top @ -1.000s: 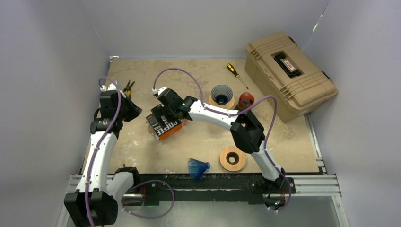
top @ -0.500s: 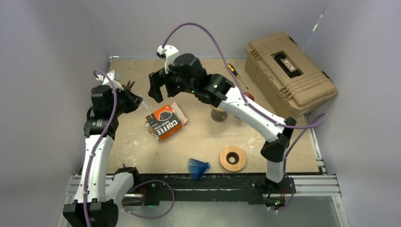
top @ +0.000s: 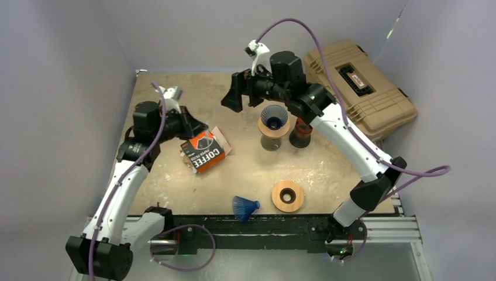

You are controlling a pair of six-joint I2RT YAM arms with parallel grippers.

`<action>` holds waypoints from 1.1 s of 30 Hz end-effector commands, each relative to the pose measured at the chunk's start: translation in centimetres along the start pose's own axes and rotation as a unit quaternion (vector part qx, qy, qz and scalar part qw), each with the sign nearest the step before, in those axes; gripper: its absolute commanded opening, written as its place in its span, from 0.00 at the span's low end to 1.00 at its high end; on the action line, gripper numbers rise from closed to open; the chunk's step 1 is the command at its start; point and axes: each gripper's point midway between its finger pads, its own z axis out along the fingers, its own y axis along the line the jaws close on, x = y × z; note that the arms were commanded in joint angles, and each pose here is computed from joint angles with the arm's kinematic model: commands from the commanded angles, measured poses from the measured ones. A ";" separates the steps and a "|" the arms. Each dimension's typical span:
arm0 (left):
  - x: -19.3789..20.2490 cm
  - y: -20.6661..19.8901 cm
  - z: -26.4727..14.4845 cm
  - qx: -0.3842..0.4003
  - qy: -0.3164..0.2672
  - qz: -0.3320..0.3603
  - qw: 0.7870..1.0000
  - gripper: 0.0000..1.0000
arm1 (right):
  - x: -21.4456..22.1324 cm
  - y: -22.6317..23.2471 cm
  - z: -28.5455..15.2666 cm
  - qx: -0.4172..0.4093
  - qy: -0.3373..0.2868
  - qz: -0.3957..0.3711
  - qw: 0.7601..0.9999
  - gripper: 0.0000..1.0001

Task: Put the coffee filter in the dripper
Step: Pick up the coffee filter from the coffee filter holder.

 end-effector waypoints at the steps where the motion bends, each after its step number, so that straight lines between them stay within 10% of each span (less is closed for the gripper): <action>1: 1.3 -4.9 1.6 0.089 0.024 0.068 0.993 0.00 | -1.6 1.0 -2.8 -0.048 -0.029 0.000 0.998 0.99; 14: 9.9 -10.8 3.8 0.177 0.122 0.243 0.946 0.00 | 0.0 -1.3 -7.8 -0.078 -0.045 -0.003 0.996 0.99; 33: 9.7 -11.2 3.8 0.255 0.031 0.428 0.866 0.00 | 8.5 -1.6 -11.5 -0.108 -0.049 -0.039 0.992 0.98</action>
